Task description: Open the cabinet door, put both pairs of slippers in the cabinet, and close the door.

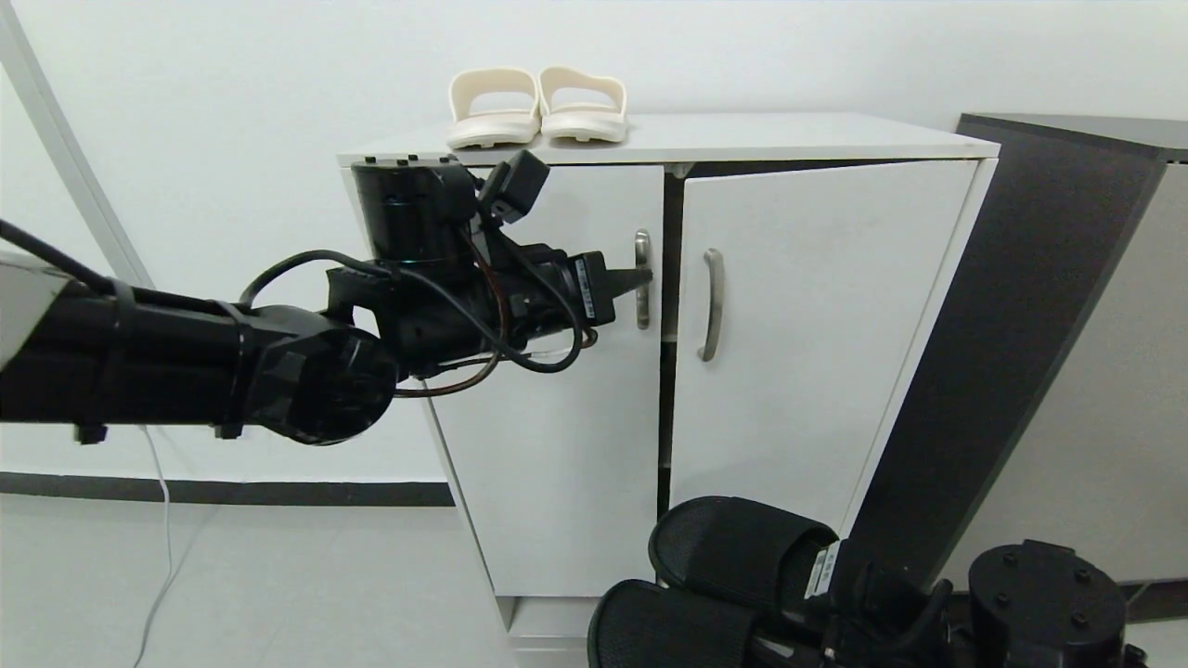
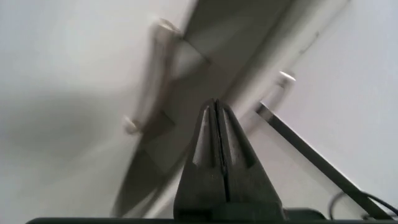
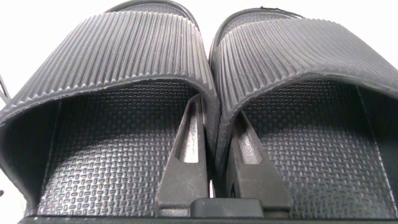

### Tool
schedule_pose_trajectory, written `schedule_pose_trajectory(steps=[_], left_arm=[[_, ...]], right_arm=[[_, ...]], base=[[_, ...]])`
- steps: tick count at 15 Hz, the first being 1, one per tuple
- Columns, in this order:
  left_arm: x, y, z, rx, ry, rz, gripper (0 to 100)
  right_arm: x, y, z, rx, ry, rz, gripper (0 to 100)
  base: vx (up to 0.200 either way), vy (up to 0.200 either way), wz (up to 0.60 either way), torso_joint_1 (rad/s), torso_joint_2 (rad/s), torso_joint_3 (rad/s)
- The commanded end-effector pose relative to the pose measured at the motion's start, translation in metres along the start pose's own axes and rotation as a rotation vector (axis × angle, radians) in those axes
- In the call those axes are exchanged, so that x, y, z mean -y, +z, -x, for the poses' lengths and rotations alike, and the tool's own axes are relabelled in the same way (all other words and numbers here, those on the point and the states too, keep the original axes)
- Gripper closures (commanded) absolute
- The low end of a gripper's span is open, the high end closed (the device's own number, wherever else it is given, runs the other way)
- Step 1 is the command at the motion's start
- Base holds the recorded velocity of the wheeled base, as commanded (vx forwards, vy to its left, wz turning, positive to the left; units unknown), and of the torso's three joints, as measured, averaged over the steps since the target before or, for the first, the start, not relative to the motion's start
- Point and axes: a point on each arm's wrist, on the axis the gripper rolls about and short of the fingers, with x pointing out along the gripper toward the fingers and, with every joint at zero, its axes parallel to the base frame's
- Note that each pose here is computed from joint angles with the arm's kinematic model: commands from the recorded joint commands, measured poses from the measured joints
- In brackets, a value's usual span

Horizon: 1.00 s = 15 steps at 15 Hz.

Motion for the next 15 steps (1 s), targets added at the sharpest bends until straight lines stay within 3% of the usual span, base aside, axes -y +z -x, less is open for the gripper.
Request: schedule_pose_trajectory(steps=[1, 4, 7, 10, 13, 15], left_arm=[[-0.013, -0.005, -0.015, 0.000, 0.008, 0.003, 100], [-0.019, -0.003, -0.031, 0.024, -0.004, -0.009, 100], [-0.013, -0.007, -0.044, 0.022, -0.031, -0.012, 100], [-0.005, -0.011, -0.049, 0.011, -0.053, -0.012, 100], [0.007, -0.016, -0.049, -0.001, -0.076, -0.013, 100], [0.021, -0.018, -0.042, -0.016, -0.102, -0.016, 100]], right_arm=[[0.000, 0.000, 0.000, 0.000, 0.001, 0.000, 100], [0.000, -0.001, -0.001, -0.006, 0.002, 0.000, 100], [-0.001, -0.002, -0.002, -0.009, 0.003, 0.002, 100], [-0.001, -0.003, -0.002, -0.014, 0.004, 0.000, 100], [-0.002, -0.003, -0.002, -0.016, 0.007, 0.002, 100], [-0.002, -0.003, -0.002, -0.015, 0.007, 0.003, 100]], base=[[0.000, 0.000, 0.00, 0.000, 0.00, 0.000], [0.000, 0.000, 0.00, 0.000, 0.00, 0.000], [0.000, 0.000, 0.00, 0.000, 0.00, 0.000], [0.000, 0.000, 0.00, 0.000, 0.00, 0.000], [-0.200, 0.000, 0.00, 0.007, 0.00, -0.001], [-0.200, 0.000, 0.00, 0.000, 0.00, 0.000]])
